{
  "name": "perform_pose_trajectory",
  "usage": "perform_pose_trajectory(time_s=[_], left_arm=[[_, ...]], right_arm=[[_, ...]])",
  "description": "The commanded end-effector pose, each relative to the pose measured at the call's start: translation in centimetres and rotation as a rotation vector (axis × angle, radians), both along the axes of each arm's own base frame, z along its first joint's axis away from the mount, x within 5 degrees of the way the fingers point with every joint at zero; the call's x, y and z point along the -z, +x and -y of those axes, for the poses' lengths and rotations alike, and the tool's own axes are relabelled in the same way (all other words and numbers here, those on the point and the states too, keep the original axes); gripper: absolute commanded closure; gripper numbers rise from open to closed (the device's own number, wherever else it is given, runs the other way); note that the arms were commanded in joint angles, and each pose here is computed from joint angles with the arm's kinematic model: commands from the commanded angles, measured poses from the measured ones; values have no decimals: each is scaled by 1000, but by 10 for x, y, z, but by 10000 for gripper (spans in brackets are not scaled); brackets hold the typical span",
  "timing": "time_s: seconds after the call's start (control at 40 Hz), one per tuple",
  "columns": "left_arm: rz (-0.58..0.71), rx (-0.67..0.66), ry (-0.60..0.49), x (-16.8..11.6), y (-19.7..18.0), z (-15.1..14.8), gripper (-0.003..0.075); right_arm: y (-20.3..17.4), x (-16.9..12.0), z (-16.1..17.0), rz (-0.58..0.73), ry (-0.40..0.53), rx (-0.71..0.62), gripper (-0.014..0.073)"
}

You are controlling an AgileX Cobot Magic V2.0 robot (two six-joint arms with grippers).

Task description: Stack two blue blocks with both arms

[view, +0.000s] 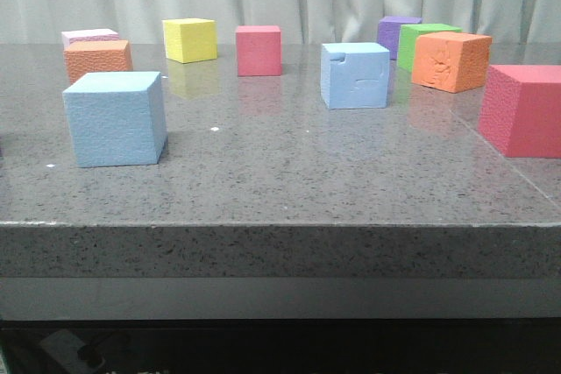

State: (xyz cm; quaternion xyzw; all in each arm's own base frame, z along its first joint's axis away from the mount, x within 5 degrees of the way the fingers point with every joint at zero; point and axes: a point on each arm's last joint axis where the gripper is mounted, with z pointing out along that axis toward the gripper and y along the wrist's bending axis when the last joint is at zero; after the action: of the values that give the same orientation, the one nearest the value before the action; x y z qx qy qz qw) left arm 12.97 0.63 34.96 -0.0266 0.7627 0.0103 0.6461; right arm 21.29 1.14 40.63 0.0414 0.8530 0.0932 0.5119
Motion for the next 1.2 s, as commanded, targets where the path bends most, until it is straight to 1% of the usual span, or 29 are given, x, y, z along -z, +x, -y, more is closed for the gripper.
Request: perform_pose_trajectory(time_s=[0.0, 0.18, 0.3, 0.35, 0.38, 0.4, 0.43, 0.45, 0.6, 0.73, 0.88, 1.08, 1.18], left_arm=[[113, 2, -1, -19, 1, 0, 29], [113, 2, -1, -19, 1, 0, 29], [113, 2, -1, -19, 1, 0, 29], [113, 2, -1, -19, 1, 0, 29], [113, 2, -1, -19, 1, 0, 29], [113, 2, -1, -19, 1, 0, 29], [113, 2, -1, -19, 1, 0, 29], [113, 2, -1, -19, 1, 0, 29], [115, 2, -1, -19, 1, 0, 29], [118, 2, -1, -19, 1, 0, 29], [118, 2, -1, -19, 1, 0, 29], [118, 2, -1, -19, 1, 0, 29], [118, 2, -1, -19, 1, 0, 29]], right_arm=[[27, -17, -11, 14, 10, -51, -66], [81, -18, -45, -88, 26, -153, -66], [117, -11, -75, -168, 30, -217, -66], [130, -7, -87, -198, 33, -235, -66], [140, 0, -94, -232, 32, -244, -66], [145, 0, -100, -238, 35, -251, -66], [152, 6, -105, -268, 32, -254, -66], [157, 6, -110, -274, 35, -257, -66], [190, 27, -132, -378, 22, -249, -66], [209, 41, -140, -444, 19, -246, -66], [219, 53, -143, -500, 5, -248, -66], [225, 68, -146, -536, -2, -246, -66], [226, 70, -146, -541, -2, -246, -60]])
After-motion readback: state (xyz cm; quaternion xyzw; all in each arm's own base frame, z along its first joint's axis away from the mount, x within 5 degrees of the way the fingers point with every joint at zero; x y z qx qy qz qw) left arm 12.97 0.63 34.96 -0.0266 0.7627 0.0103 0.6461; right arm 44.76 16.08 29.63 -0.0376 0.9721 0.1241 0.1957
